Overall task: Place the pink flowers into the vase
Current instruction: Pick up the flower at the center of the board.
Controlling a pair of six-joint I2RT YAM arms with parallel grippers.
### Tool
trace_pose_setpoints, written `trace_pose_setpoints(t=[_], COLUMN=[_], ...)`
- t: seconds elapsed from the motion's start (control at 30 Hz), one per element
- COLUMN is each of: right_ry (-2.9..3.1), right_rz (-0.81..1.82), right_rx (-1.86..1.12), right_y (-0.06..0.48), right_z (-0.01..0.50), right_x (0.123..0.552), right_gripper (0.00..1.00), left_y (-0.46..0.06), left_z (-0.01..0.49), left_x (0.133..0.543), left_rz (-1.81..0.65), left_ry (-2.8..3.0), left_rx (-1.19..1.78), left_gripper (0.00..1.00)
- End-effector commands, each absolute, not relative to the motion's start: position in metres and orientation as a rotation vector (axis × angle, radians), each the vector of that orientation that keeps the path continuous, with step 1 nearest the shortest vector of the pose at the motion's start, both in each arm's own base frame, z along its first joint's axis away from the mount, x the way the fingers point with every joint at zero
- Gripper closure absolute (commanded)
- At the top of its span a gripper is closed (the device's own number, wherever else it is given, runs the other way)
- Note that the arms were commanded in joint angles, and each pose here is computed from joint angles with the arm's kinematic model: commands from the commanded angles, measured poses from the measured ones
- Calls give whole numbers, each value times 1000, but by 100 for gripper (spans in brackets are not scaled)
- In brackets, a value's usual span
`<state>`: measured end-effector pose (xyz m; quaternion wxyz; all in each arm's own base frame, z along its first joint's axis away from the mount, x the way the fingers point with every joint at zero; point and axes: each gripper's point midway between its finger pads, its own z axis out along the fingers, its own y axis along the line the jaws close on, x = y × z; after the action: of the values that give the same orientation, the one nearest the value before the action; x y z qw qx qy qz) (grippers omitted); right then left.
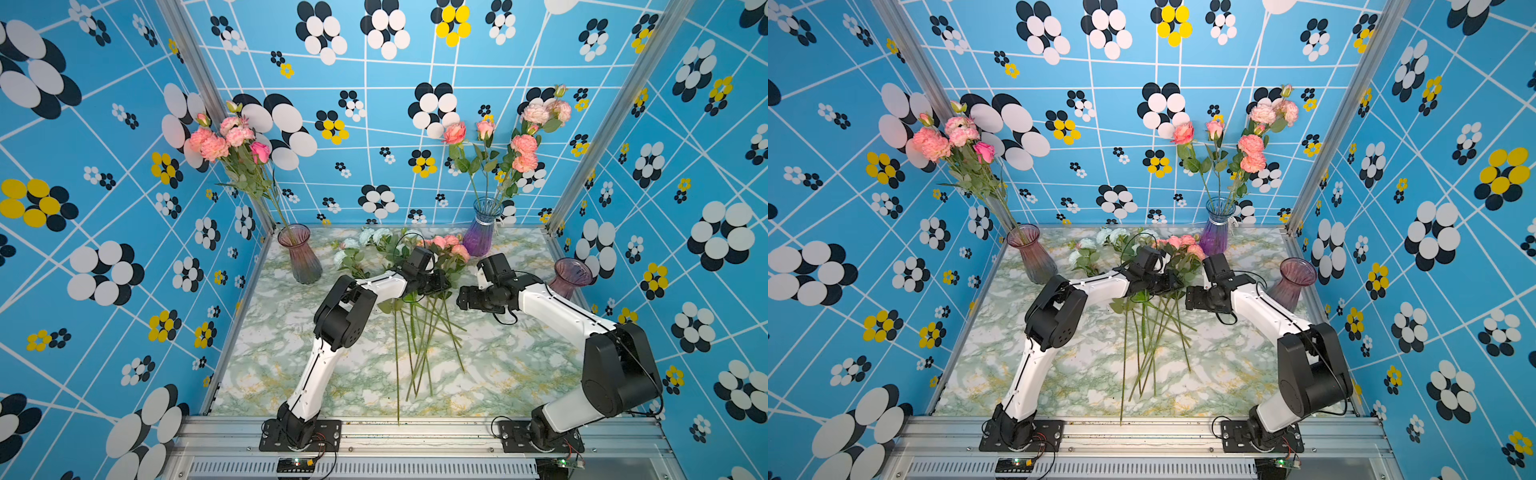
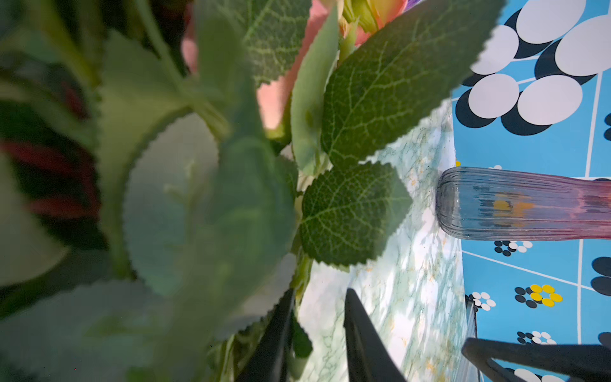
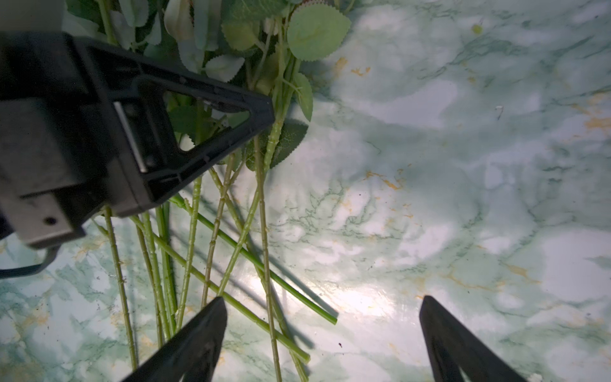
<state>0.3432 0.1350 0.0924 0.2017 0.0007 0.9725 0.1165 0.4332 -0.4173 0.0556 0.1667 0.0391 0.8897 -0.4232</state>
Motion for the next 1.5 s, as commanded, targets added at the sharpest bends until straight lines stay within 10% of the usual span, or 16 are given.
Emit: trace_pose_setpoints(t=[0.0,1.03,1.47], right_ry=[2713,2714,2721], right_rz=[321,317,316], right_rx=[17,30,33], right_y=[134,132,131], right_z=[92,90,88], right_x=[339,334,334], right_gripper=[7,8,8], left_y=[-402,-420,-426], left_z=[71,42,66], left_x=[426,412,423], left_rz=[-1173,-1187,-1230], left_ry=[2540,2602,2536], left_rx=[120,156,177], left_gripper=[71,70,88])
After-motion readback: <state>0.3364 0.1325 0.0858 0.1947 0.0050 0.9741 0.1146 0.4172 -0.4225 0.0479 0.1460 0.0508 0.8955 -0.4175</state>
